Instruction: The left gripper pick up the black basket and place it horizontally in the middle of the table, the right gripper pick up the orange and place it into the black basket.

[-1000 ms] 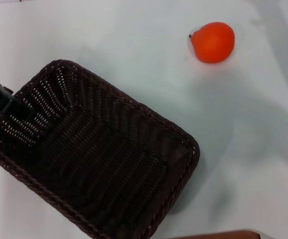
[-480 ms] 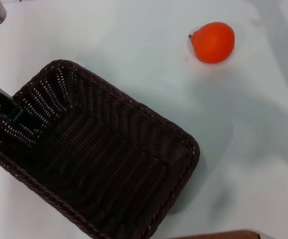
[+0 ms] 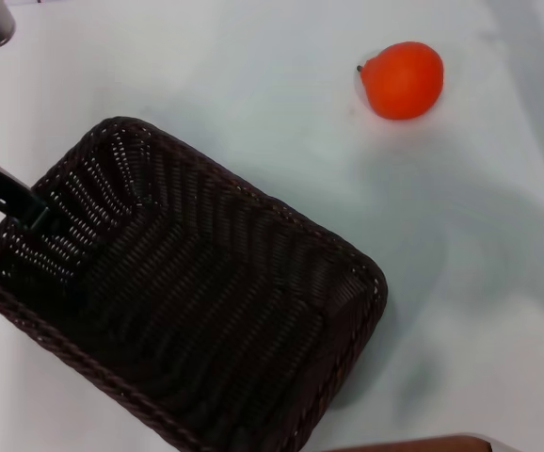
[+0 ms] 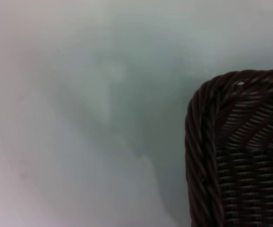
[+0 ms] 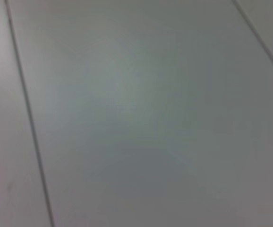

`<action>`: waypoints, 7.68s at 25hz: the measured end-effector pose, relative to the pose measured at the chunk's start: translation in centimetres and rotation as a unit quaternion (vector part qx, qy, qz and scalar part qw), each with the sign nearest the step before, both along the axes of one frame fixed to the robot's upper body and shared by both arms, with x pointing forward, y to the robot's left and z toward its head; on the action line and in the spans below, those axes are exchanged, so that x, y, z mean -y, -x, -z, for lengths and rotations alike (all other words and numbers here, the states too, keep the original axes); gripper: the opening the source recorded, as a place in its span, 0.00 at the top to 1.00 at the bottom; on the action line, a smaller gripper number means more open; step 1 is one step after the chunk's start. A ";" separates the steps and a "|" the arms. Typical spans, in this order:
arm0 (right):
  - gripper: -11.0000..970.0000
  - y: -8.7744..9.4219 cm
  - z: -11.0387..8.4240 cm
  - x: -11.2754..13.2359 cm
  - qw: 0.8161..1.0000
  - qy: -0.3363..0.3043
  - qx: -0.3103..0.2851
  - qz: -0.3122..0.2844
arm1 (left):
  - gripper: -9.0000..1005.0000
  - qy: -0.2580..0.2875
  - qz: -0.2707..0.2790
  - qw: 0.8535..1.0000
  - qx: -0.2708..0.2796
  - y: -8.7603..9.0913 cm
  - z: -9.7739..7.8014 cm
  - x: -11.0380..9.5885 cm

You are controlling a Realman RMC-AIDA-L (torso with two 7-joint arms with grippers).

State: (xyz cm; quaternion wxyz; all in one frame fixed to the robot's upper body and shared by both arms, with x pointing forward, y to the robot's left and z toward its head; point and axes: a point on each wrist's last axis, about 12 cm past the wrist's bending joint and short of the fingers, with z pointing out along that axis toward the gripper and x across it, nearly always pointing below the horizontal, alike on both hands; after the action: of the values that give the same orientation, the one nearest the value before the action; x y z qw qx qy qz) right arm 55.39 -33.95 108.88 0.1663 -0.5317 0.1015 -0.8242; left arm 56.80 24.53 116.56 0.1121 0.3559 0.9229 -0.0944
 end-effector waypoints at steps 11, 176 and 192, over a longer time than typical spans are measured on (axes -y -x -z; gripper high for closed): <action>0.06 -1.4 -2.0 1.8 0.999 0.012 0.025 0.041 | 0.83 0.064 -0.143 0.987 -0.029 -1.0 -1.6 -0.4; 0.68 -3.6 -14.2 -15.5 0.756 0.234 -0.331 -0.513 | 0.10 0.508 -0.243 0.678 0.472 10.3 4.1 -14.6; 0.04 1.6 -3.1 -2.9 0.959 0.074 0.003 -0.272 | 0.10 0.392 -0.333 0.610 0.602 13.9 10.7 -14.4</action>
State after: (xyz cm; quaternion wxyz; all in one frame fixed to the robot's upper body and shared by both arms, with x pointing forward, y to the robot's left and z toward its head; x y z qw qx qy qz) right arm 53.81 -31.05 111.97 0.3448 -0.5479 -0.1089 -0.7544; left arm 42.87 38.92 105.90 0.7953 -0.0775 0.5773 -0.1677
